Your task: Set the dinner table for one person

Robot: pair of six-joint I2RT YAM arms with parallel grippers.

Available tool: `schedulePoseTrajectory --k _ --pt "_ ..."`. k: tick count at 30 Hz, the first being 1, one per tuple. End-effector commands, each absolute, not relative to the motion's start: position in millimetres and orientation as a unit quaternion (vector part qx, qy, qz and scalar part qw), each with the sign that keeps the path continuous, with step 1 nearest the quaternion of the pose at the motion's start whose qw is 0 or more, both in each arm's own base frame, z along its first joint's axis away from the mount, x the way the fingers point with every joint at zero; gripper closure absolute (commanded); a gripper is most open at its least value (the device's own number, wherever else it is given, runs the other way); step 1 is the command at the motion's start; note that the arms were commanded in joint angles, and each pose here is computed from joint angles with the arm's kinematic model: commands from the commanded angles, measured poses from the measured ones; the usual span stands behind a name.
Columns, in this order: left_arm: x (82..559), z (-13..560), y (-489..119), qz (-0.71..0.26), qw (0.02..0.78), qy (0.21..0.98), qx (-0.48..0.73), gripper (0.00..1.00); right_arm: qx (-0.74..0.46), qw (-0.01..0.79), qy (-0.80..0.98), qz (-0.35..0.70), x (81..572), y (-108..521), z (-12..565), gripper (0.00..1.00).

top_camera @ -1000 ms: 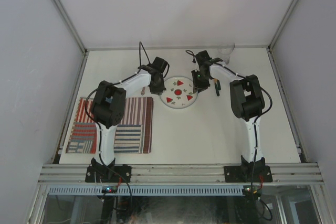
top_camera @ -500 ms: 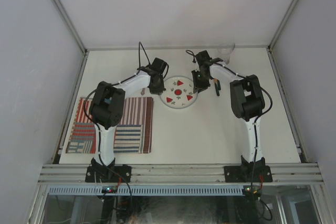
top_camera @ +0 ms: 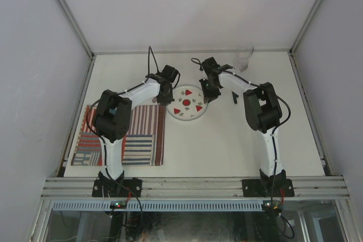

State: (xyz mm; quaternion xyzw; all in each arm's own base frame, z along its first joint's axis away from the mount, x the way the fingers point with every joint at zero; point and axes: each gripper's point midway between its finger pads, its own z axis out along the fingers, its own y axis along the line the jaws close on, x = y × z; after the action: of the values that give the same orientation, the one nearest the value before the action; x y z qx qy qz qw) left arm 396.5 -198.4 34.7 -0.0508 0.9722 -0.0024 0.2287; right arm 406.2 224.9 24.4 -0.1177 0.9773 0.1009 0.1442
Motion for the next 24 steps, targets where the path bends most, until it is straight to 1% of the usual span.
schedulePoseTrajectory --k 1,14,20,21,22,24 --pt "395 65 -210 -0.035 0.263 0.963 -0.040 1.00 -0.150 0.160 0.966 0.140 397 261 48 1.00" --pt "399 76 -210 -0.036 0.273 0.960 -0.043 1.00 -0.158 0.166 0.962 0.146 397 264 53 1.00" --pt "395 51 -219 -0.050 0.243 0.968 -0.042 1.00 -0.160 0.143 0.966 0.145 391 265 40 1.00" --pt "395 47 -222 -0.053 0.238 0.969 -0.041 0.95 -0.159 0.140 0.967 0.143 389 264 38 1.00" --pt "395 40 -223 -0.054 0.231 0.971 -0.042 0.86 -0.159 0.137 0.968 0.141 387 263 36 0.98" --pt "397 36 -226 -0.057 0.226 0.972 -0.041 0.63 -0.157 0.136 0.969 0.136 386 260 32 0.87"
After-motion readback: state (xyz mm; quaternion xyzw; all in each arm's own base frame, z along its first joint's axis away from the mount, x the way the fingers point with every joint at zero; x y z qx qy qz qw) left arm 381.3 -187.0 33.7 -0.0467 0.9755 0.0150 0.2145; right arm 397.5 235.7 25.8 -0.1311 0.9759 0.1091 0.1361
